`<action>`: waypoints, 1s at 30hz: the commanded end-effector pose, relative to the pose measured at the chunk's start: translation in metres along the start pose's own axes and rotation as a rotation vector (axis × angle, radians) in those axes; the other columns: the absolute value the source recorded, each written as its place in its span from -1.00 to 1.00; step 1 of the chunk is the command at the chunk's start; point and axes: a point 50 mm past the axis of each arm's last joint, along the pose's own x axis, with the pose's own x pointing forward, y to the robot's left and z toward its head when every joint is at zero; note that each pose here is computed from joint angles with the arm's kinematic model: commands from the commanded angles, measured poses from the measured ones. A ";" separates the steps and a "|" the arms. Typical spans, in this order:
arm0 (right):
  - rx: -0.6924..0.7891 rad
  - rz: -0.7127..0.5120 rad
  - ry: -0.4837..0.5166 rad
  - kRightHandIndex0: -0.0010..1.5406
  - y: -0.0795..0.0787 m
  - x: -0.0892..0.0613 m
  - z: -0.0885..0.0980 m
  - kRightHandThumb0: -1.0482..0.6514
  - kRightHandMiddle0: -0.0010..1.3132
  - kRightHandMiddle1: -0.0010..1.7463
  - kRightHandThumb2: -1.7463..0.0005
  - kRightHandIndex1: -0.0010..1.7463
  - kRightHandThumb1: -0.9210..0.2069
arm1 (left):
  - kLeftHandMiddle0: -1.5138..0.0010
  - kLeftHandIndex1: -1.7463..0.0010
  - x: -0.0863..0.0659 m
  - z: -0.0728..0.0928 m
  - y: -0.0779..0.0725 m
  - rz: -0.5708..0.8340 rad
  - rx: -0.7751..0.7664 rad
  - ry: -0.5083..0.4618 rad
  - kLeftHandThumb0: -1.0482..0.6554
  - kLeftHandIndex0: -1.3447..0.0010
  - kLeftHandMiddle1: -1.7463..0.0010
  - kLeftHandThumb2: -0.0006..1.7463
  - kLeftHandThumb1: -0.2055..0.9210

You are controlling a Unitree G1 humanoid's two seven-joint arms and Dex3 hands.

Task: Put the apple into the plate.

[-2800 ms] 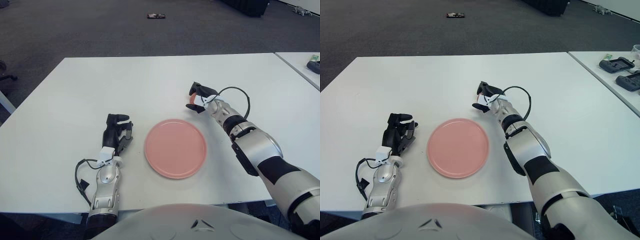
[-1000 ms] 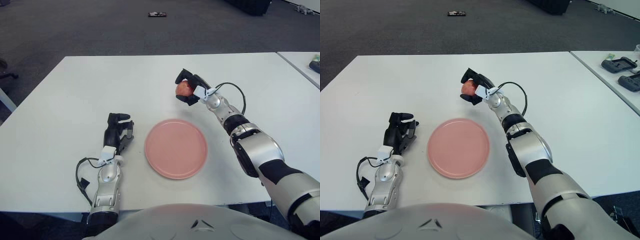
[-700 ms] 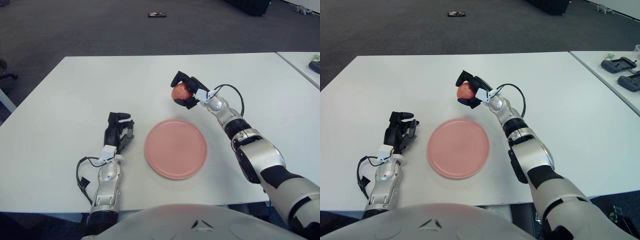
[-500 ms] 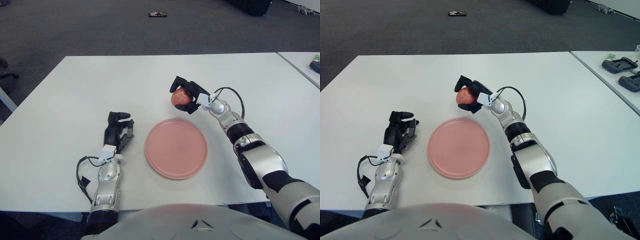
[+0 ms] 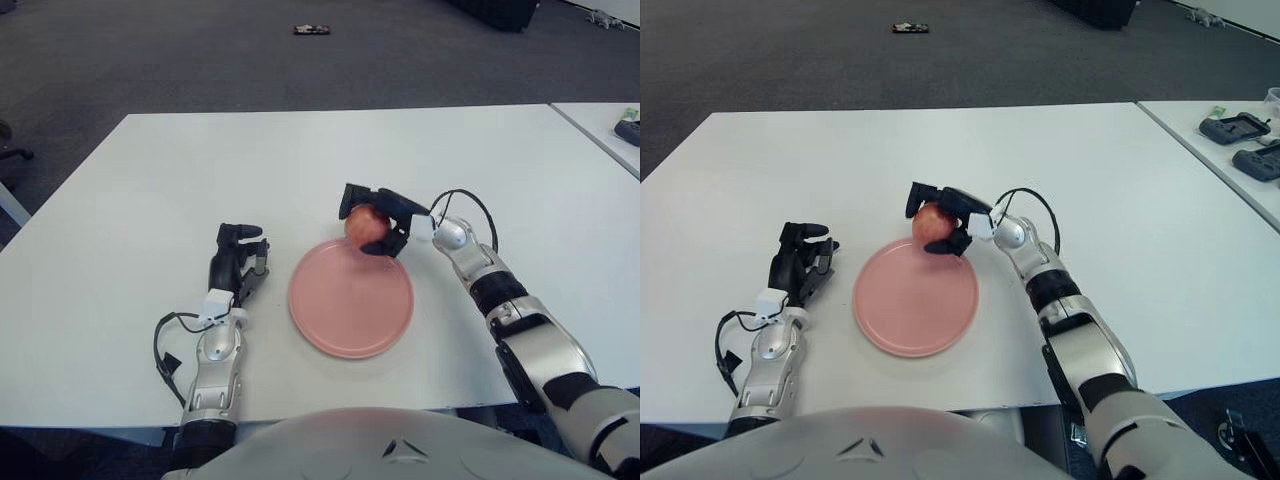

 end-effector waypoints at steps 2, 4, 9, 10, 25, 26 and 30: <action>-0.022 0.019 -0.061 0.40 -0.003 -0.003 0.010 -0.30 -0.17 1.00 -0.39 1.00 -0.07 | 0.57 -1.00 0.002 0.002 0.000 0.002 0.004 -0.011 -0.18 0.71 -0.63 -0.40 1.00; -0.025 0.047 -0.072 0.39 0.000 -0.006 0.012 -0.30 -0.17 1.00 -0.39 1.00 -0.08 | 0.57 -1.00 0.002 0.002 0.000 0.003 0.005 -0.009 -0.18 0.71 -0.63 -0.40 1.00; -0.052 0.143 -0.069 0.36 0.007 -0.010 0.017 -0.29 -0.19 1.00 -0.36 1.00 -0.10 | 0.55 -1.00 0.002 0.002 0.000 0.008 0.009 -0.008 -0.18 0.71 -0.64 -0.40 1.00; -0.064 0.167 -0.066 0.35 0.008 -0.011 0.018 -0.29 -0.20 1.00 -0.36 1.00 -0.11 | 0.54 -1.00 0.002 0.002 0.000 0.009 0.011 -0.008 -0.18 0.71 -0.64 -0.40 1.00; -0.106 0.329 -0.057 0.39 0.024 -0.016 0.029 -0.31 -0.14 1.00 -0.43 1.00 -0.03 | 0.53 -1.00 0.002 0.003 0.000 0.005 0.010 -0.015 -0.18 0.71 -0.62 -0.40 1.00; -0.122 0.331 -0.067 0.40 0.026 -0.016 0.030 -0.31 -0.13 1.00 -0.43 1.00 -0.02 | 0.54 -1.00 0.002 0.003 0.000 0.005 0.009 -0.014 -0.18 0.71 -0.62 -0.40 1.00; -0.169 0.329 -0.085 0.44 0.031 -0.018 0.032 -0.31 -0.11 1.00 -0.46 1.00 0.01 | 0.54 -1.00 0.002 0.003 0.000 0.003 0.006 -0.012 -0.18 0.71 -0.61 -0.40 1.00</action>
